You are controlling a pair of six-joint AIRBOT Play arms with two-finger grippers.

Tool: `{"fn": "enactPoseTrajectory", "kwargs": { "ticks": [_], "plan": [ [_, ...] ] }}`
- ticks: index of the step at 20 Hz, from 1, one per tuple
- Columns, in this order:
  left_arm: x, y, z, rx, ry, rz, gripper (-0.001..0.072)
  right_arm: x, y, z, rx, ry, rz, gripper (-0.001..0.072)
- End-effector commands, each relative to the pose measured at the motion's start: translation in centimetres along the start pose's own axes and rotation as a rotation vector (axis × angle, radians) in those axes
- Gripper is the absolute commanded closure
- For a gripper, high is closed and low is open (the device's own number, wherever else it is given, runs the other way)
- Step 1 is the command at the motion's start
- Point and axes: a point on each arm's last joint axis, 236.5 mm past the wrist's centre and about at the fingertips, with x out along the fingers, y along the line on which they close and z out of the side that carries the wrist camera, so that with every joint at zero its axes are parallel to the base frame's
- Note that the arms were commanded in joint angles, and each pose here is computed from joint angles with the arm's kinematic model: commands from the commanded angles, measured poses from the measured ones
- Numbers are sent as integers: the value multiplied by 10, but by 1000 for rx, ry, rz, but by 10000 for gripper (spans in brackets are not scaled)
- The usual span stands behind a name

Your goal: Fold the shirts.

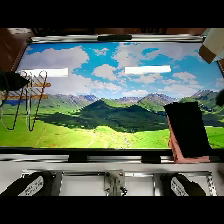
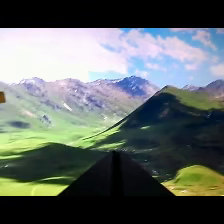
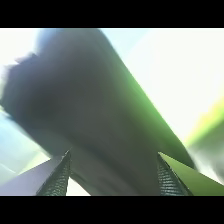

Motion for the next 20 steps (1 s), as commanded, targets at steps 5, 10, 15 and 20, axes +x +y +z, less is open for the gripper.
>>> {"fn": "enactPoseTrajectory", "kwargs": {
  "ticks": [5, 10, 15, 20],
  "plan": [
    [90, -25, -78, 107, 400, 170, 8, 32, 234, -105, -384, 334, 318, 82],
    [88, -27, -120, 74, 345, 166, 13, 33, 233, -130, -431, 440, 300, 83],
    [86, -27, -122, 76, 325, 163, 12, 31, 233, -129, -429, 435, 305, 83],
    [86, -27, -121, 104, 323, 158, 11, 31, 233, -129, -429, 435, 305, 83]
  ]
}}
